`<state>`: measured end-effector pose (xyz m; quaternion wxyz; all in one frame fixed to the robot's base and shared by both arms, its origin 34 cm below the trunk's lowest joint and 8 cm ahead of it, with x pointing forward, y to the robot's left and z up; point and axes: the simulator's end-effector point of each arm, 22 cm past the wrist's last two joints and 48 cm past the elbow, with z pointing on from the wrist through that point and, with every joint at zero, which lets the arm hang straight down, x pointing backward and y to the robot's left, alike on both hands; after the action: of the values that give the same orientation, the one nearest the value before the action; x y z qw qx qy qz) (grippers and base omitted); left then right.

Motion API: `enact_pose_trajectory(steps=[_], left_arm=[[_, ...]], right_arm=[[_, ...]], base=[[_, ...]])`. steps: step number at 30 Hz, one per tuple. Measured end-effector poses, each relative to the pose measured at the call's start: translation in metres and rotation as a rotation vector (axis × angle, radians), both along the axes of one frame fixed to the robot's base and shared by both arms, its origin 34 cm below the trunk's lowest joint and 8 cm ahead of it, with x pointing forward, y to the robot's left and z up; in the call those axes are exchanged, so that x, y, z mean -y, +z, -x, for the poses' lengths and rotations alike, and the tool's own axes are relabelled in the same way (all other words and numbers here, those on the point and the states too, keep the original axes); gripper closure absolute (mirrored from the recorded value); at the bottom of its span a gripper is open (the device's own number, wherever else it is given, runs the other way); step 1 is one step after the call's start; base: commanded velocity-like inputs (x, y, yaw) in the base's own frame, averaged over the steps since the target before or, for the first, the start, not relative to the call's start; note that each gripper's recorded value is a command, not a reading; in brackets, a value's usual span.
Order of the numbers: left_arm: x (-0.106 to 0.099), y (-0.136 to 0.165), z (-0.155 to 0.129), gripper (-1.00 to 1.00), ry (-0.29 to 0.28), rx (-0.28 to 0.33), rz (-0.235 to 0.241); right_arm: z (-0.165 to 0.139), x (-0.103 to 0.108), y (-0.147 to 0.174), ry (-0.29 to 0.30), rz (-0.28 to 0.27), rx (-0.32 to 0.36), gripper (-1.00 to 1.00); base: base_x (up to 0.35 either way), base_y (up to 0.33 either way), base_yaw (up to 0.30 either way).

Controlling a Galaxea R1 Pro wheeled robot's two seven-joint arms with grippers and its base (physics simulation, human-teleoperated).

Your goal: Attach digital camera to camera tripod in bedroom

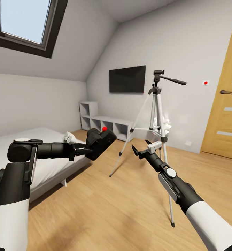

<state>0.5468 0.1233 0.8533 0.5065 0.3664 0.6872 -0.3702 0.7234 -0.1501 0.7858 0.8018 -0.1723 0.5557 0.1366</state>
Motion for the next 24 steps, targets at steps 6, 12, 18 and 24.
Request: enact_pose_trajectory(steps=[6,12,18,24], left_arm=[[0.000,0.008,0.005,1.00,0.001,0.015,0.000],[-0.002,0.015,0.010,1.00,0.004,0.029,-0.002],[-0.002,0.023,0.007,1.00,0.006,0.027,-0.002],[-0.004,0.032,-0.001,1.00,0.008,0.017,-0.003]], right_arm=[[0.004,0.000,0.010,-0.001,-0.003,0.013,-1.00],[0.009,-0.004,0.020,0.004,-0.010,0.026,-1.00],[0.006,-0.006,0.029,0.005,-0.013,0.024,-1.00],[0.000,-0.007,0.036,0.006,-0.014,0.014,-1.00]], base=[[0.000,0.000,0.000],[0.000,0.000,0.000],[0.000,0.000,0.000],[0.000,0.000,0.000]])
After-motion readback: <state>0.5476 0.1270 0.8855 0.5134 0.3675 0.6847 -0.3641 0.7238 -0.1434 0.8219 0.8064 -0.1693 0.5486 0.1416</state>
